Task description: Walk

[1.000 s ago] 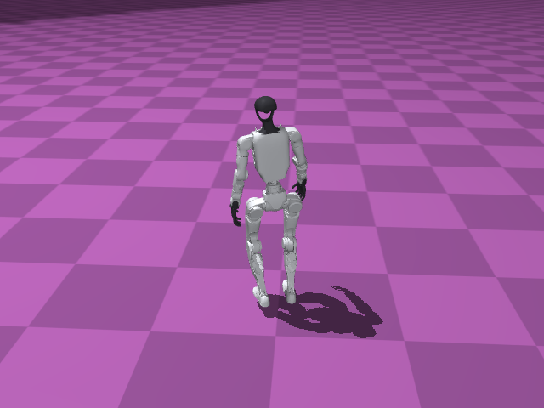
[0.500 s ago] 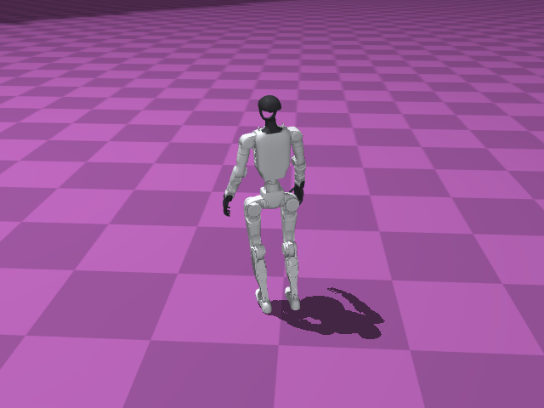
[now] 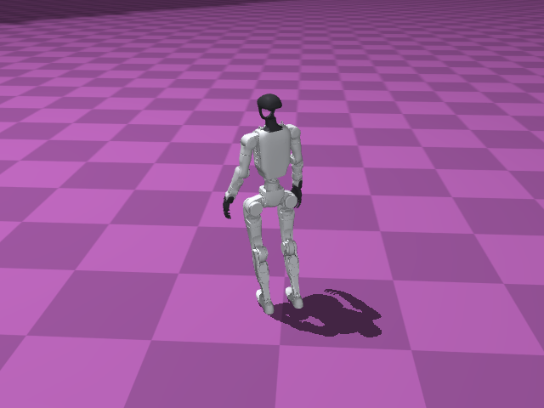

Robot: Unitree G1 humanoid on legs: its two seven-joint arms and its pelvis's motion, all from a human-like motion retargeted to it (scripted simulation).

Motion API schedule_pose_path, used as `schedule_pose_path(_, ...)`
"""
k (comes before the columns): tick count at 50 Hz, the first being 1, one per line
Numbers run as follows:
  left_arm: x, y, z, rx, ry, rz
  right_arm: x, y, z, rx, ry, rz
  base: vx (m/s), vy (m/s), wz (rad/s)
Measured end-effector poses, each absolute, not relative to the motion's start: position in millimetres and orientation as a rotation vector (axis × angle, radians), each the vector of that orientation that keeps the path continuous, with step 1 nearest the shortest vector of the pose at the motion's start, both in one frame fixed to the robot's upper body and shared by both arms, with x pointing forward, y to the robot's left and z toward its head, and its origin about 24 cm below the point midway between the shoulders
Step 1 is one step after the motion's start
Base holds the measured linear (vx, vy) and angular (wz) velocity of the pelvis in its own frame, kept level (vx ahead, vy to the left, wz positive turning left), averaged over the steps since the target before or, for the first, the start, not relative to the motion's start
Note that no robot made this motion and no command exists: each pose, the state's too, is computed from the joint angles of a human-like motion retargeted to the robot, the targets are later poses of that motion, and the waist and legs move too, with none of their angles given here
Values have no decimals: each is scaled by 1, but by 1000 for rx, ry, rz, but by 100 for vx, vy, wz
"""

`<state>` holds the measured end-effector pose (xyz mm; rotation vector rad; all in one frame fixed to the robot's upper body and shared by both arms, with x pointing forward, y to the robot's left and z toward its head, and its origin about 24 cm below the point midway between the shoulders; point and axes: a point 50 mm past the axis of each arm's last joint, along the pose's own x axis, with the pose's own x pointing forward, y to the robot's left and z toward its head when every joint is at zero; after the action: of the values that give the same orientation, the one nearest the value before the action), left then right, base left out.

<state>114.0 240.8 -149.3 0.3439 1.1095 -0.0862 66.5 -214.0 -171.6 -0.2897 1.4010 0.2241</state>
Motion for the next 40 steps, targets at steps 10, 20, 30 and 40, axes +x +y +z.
schedule_pose_path(10,105,235,-155,305,1159,-76,67,-213,-172,-279,1406,201,-4,4,73)
schedule_pose_path(20,82,241,-161,282,1237,-17,114,-210,-163,-300,1258,159,-4,15,137)
schedule_pose_path(30,100,244,-157,272,1192,29,111,-202,-164,-264,1227,141,3,27,231)
schedule_pose_path(40,83,261,-158,273,1288,135,137,-181,-158,-274,1133,232,28,27,217)
